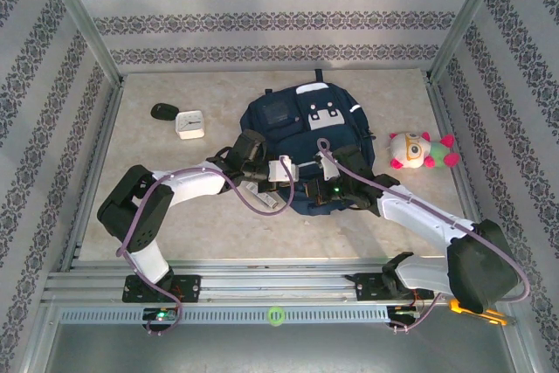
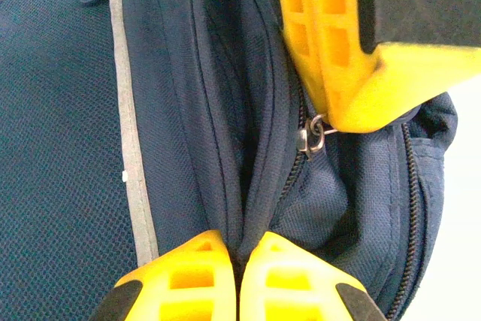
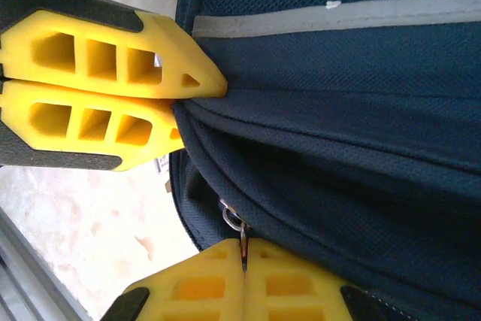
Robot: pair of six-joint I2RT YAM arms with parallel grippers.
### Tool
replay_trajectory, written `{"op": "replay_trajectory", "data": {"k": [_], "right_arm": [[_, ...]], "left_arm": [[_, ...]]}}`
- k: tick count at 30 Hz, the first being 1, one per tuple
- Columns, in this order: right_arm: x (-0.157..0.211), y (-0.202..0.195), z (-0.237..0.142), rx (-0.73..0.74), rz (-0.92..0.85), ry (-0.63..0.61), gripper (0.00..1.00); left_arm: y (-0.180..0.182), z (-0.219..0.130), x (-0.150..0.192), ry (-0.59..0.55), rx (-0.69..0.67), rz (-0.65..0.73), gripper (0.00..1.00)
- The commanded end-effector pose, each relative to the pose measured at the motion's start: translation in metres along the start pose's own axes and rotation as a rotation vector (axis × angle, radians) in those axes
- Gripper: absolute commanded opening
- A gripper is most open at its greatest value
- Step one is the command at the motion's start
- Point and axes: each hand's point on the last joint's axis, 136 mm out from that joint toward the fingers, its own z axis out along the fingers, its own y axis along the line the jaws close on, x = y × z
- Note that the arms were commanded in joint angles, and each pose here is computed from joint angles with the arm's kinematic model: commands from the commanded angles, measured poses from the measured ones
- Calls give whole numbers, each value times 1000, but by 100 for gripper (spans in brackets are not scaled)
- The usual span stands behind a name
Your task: Pack the student bag
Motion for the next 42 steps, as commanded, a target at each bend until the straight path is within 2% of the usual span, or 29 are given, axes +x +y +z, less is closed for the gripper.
{"op": "replay_trajectory", "data": {"k": [1,7,14,15,18,26,29,34,42], "right_arm": [[7,-14,-3,72,8,-2,7],[14,-10,1,58,21,2,18],[12,-11,4,63,22,-21,22],[11,-11,5,64,19,-22,19],[7,-13,2,80,10,-35,0],[8,-45,-32,148,67,-47,0],[8,-51,-40,131,95,-50,0],[3,-36,-34,32,113,-42,0],[-7,1,-10,-53,89,-61,0]], "left_arm": [[0,0,-17,-76,-3,-86,0],[6,0,-24,-97,-12,-105,0],[7,-3,-31,-110,-7,-107,0],[7,-3,-31,-109,-7,-107,0],[8,-4,-27,-85,-19,-104,0],[16,-22,9,25,-44,-100,0],[19,-35,22,62,-54,-98,0],[28,-52,38,129,-97,-101,0],[65,-58,56,195,-225,-151,2]]}}
